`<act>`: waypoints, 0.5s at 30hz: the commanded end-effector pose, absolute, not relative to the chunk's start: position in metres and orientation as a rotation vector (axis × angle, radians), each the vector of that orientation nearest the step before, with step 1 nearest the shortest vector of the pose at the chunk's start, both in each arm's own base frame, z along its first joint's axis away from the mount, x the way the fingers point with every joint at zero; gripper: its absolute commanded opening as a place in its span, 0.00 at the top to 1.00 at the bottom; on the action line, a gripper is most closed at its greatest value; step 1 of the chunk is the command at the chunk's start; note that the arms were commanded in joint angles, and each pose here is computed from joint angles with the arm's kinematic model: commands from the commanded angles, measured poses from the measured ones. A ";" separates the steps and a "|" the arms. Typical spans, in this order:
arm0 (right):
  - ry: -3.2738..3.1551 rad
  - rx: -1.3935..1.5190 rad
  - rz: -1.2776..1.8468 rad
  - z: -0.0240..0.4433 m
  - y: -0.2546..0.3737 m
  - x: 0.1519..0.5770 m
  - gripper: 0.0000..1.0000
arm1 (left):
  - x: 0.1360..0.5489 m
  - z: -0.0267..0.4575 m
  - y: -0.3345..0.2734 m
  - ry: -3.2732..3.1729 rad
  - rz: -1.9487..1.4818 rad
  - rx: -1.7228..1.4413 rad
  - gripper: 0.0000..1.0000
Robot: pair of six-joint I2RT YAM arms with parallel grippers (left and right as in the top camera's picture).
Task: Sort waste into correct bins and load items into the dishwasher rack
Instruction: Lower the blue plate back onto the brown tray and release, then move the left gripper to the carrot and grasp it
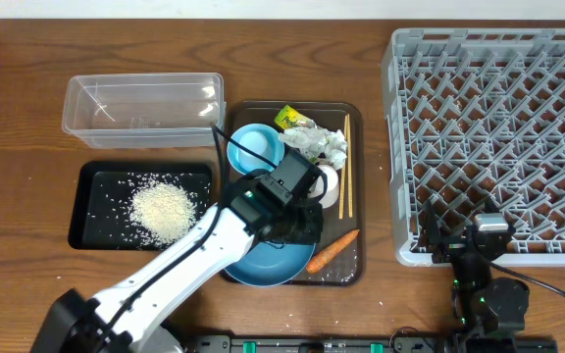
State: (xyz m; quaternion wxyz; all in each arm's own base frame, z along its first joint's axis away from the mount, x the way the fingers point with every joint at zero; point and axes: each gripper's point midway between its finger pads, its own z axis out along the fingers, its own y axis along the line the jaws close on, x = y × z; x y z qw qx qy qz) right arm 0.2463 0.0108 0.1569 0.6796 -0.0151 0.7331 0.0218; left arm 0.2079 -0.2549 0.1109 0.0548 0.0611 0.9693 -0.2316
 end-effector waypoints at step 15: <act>1.649 -0.039 0.032 0.156 0.009 0.246 0.01 | 0.158 0.126 -0.306 2.752 -0.662 0.707 0.49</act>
